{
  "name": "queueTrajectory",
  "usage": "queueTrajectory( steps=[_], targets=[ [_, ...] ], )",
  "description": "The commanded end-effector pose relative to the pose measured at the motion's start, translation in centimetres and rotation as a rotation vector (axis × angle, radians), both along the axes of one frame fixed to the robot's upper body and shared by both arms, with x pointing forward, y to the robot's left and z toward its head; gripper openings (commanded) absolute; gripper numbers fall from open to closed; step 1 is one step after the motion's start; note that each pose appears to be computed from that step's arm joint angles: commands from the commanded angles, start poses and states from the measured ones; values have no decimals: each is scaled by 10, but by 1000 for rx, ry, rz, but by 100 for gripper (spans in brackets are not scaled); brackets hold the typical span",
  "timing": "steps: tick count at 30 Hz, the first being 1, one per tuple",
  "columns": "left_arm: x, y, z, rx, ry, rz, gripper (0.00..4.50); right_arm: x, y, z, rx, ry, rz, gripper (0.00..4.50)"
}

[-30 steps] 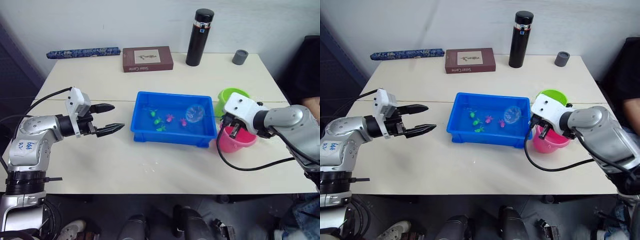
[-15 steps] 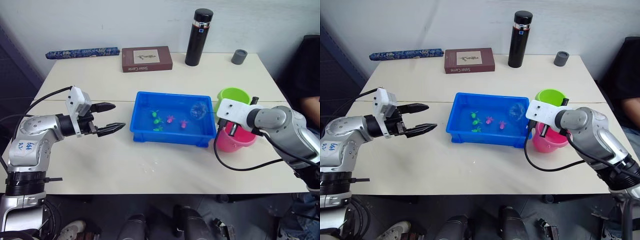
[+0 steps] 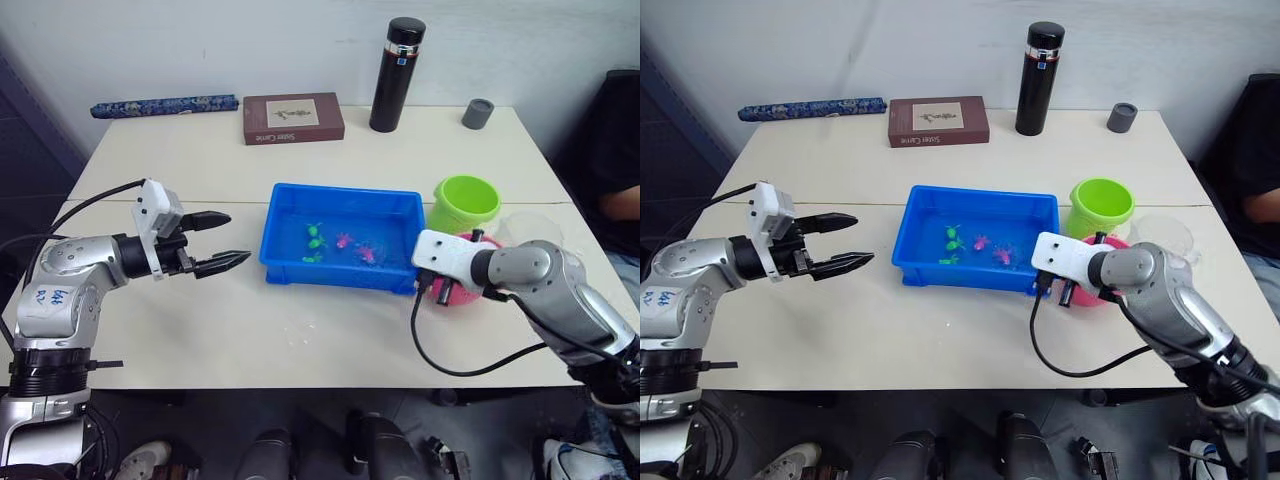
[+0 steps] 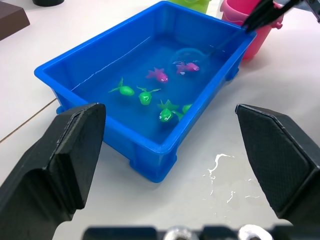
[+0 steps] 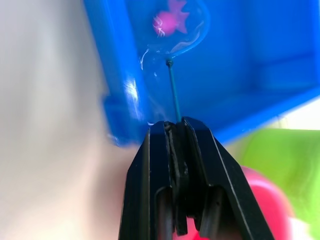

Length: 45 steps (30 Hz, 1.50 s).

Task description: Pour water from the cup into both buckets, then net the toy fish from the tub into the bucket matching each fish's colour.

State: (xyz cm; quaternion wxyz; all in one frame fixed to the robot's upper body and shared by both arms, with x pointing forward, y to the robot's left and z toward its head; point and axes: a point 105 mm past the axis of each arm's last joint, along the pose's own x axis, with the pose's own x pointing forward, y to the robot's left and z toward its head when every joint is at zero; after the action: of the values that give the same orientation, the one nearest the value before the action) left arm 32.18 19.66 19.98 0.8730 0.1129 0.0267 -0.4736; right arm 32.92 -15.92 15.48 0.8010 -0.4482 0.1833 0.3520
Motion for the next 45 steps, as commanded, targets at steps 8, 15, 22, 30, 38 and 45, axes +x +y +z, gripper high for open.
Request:
queueTrajectory(
  steps=[8, 15, 22, 30, 38, 45],
  targets=[
    [-7, 0, 12, 8, -46, -10, 448, -9, -17, 20, 295, 148, -177, 0],
    [-6, -6, 14, 10, -49, -42, 448, -9, -24, 40, 398, 148, -207, 0],
    [-3, -13, 17, 12, -57, -81, 448, -3, -23, 52, 449, 103, -211, 0],
    [-1, -23, 16, 33, -59, -150, 448, -5, -30, 59, 475, 61, -211, 0],
    [-3, -34, 16, 44, -69, -206, 448, -30, -64, 85, 567, -29, -271, 0],
    [2, -40, 13, 25, -65, -215, 448, -63, -110, 98, 528, -129, -404, 0]
  ],
)
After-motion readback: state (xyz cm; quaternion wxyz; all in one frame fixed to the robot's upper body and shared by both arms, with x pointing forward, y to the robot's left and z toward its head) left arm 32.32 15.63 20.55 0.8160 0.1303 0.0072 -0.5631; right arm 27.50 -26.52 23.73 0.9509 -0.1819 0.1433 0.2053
